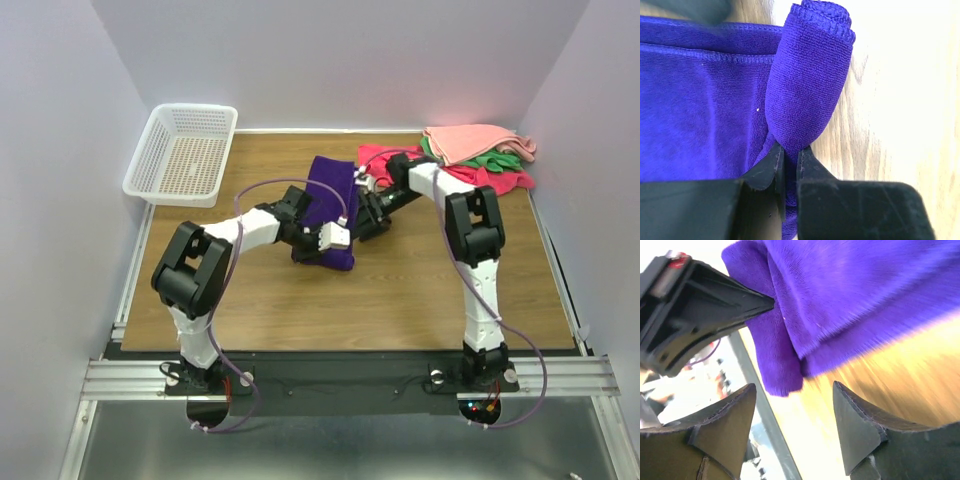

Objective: Roll the towels
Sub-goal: Roll the towel

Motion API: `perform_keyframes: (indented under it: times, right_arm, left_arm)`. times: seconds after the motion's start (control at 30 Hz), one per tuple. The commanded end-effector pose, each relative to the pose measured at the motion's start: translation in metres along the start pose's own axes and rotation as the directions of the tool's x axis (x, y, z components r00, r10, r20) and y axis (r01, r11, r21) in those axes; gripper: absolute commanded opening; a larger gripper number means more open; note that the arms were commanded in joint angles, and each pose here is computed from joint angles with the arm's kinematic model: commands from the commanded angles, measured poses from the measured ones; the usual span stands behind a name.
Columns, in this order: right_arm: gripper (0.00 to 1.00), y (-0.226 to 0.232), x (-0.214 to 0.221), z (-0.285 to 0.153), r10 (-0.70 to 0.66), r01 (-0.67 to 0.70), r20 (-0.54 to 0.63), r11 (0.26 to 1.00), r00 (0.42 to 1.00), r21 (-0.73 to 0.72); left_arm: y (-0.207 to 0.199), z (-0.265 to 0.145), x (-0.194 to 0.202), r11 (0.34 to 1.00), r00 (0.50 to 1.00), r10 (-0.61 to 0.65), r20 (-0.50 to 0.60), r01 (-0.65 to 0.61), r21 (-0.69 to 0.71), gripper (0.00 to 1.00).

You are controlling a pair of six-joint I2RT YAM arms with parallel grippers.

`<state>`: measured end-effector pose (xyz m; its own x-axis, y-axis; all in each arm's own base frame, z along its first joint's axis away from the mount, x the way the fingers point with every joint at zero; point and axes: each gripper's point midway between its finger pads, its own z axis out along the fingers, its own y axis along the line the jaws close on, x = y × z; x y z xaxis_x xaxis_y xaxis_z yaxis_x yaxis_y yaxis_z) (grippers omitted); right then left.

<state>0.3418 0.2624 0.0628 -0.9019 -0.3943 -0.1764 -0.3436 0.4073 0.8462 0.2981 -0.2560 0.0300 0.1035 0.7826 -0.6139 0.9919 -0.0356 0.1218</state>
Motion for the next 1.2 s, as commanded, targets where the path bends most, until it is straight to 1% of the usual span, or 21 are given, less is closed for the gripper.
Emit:
perform_keyframes:
  times: [0.0, 0.13, 0.17, 0.2, 0.23, 0.27, 0.3, 0.33, 0.4, 0.43, 0.5, 0.53, 0.57, 0.6, 0.63, 0.67, 0.73, 0.87, 1.0, 1.1, 1.17]
  right_arm:
    - [0.68, 0.016, -0.035, -0.048, -0.144, 0.121, 0.152, 0.982, 0.978, 0.148]
    - [0.69, 0.027, -0.038, -0.073, -0.273, 0.209, 0.209, 0.936, 0.939, 0.284]
    - [0.7, 0.031, -0.037, -0.077, -0.3, 0.227, 0.217, 0.925, 0.929, 0.305]
    - [0.7, 0.043, -0.04, -0.086, -0.36, 0.272, 0.236, 0.903, 0.903, 0.333]
    - [0.7, 0.039, -0.032, -0.087, -0.37, 0.276, 0.228, 0.893, 0.901, 0.356]
    - [0.72, 0.041, -0.032, -0.09, -0.407, 0.304, 0.226, 0.873, 0.885, 0.38]
    - [0.74, 0.053, -0.035, -0.099, -0.467, 0.347, 0.24, 0.843, 0.851, 0.412]
    - [0.74, 0.053, -0.032, -0.1, -0.49, 0.365, 0.23, 0.826, 0.841, 0.429]
    - [0.75, 0.049, -0.027, -0.101, -0.576, 0.431, 0.146, 0.735, 0.804, 0.523]
    - [0.75, 0.051, -0.021, -0.087, -0.633, 0.508, 0.064, 0.674, 0.771, 0.536]
    - [0.75, 0.052, -0.018, -0.077, -0.7, 0.578, -0.024, 0.57, 0.714, 0.584]
    - [0.75, 0.06, -0.02, -0.083, -0.751, 0.615, -0.081, 0.468, 0.655, 0.635]
    - [0.75, 0.06, -0.005, -0.06, -0.768, 0.664, -0.138, 0.431, 0.625, 0.611]
    - [0.75, 0.068, -0.011, -0.054, -0.81, 0.689, -0.146, 0.372, 0.569, 0.622]
    - [0.75, 0.07, -0.01, -0.051, -0.824, 0.703, -0.183, 0.316, 0.536, 0.638]
    - [0.75, 0.083, -0.007, -0.035, -0.851, 0.736, -0.206, 0.267, 0.483, 0.622]
    - [0.75, 0.088, -0.006, -0.024, -0.862, 0.754, -0.249, 0.205, 0.441, 0.624]
    - [0.75, 0.098, -0.003, 0.018, -0.887, 0.81, -0.35, 0.045, 0.302, 0.585]
    - [0.77, 0.09, -0.003, 0.042, -0.873, 0.821, -0.419, -0.04, 0.248, 0.569]
    - [0.77, 0.07, -0.011, 0.059, -0.855, 0.826, -0.447, -0.04, 0.263, 0.562]
    - [0.77, 0.062, -0.017, 0.057, -0.841, 0.812, -0.47, -0.067, 0.266, 0.579]
  left_arm:
    - [-0.037, 0.009, 0.047, 0.946, 0.971, -0.207, -0.122, 0.23, 0.229, 0.0]
    - [-0.026, 0.008, 0.054, 0.9, 0.957, -0.266, -0.118, 0.291, 0.324, 0.0]
    - [-0.033, 0.009, 0.064, 0.866, 0.941, -0.302, -0.153, 0.338, 0.368, 0.0]
    - [-0.032, 0.01, 0.065, 0.857, 0.941, -0.305, -0.149, 0.339, 0.388, 0.0]
    - [-0.018, 0.009, 0.061, 0.862, 0.944, -0.301, -0.135, 0.33, 0.384, 0.0]
    - [-0.027, 0.011, 0.068, 0.824, 0.929, -0.33, -0.171, 0.371, 0.428, 0.0]
    - [-0.016, 0.01, 0.067, 0.83, 0.932, -0.327, -0.154, 0.362, 0.424, 0.0]
    - [-0.015, 0.011, 0.069, 0.822, 0.929, -0.334, -0.158, 0.37, 0.433, 0.0]
    - [-0.011, 0.013, 0.076, 0.805, 0.917, -0.356, -0.179, 0.398, 0.44, 0.0]
    - [-0.012, 0.014, 0.079, 0.795, 0.91, -0.368, -0.19, 0.414, 0.443, 0.0]
    - [-0.005, 0.014, 0.077, 0.798, 0.91, -0.37, -0.186, 0.414, 0.439, 0.0]
    - [-0.004, 0.015, 0.077, 0.792, 0.903, -0.384, -0.194, 0.43, 0.434, 0.0]
    - [-0.004, 0.015, 0.077, 0.787, 0.901, -0.388, -0.196, 0.434, 0.439, 0.0]
    - [-0.004, 0.015, 0.077, 0.781, 0.897, -0.394, -0.201, 0.442, 0.442, 0.01]
    - [0.001, 0.015, 0.073, 0.784, 0.899, -0.392, -0.195, 0.437, 0.441, 0.02]
    - [-0.005, 0.017, 0.077, 0.761, 0.887, -0.405, -0.219, 0.46, 0.457, 0.02]
    - [-0.002, 0.017, 0.078, 0.756, 0.883, -0.409, -0.23, 0.469, 0.457, 0.03]
    - [-0.006, 0.021, 0.084, 0.733, 0.866, -0.426, -0.262, 0.5, 0.46, 0.05]
    - [-0.007, 0.021, 0.083, 0.717, 0.853, -0.446, -0.272, 0.522, 0.462, 0.09]
    - [-0.006, 0.021, 0.082, 0.714, 0.85, -0.451, -0.271, 0.526, 0.463, 0.11]
    - [-0.006, 0.021, 0.082, 0.714, 0.85, -0.45, -0.273, 0.526, 0.461, 0.13]
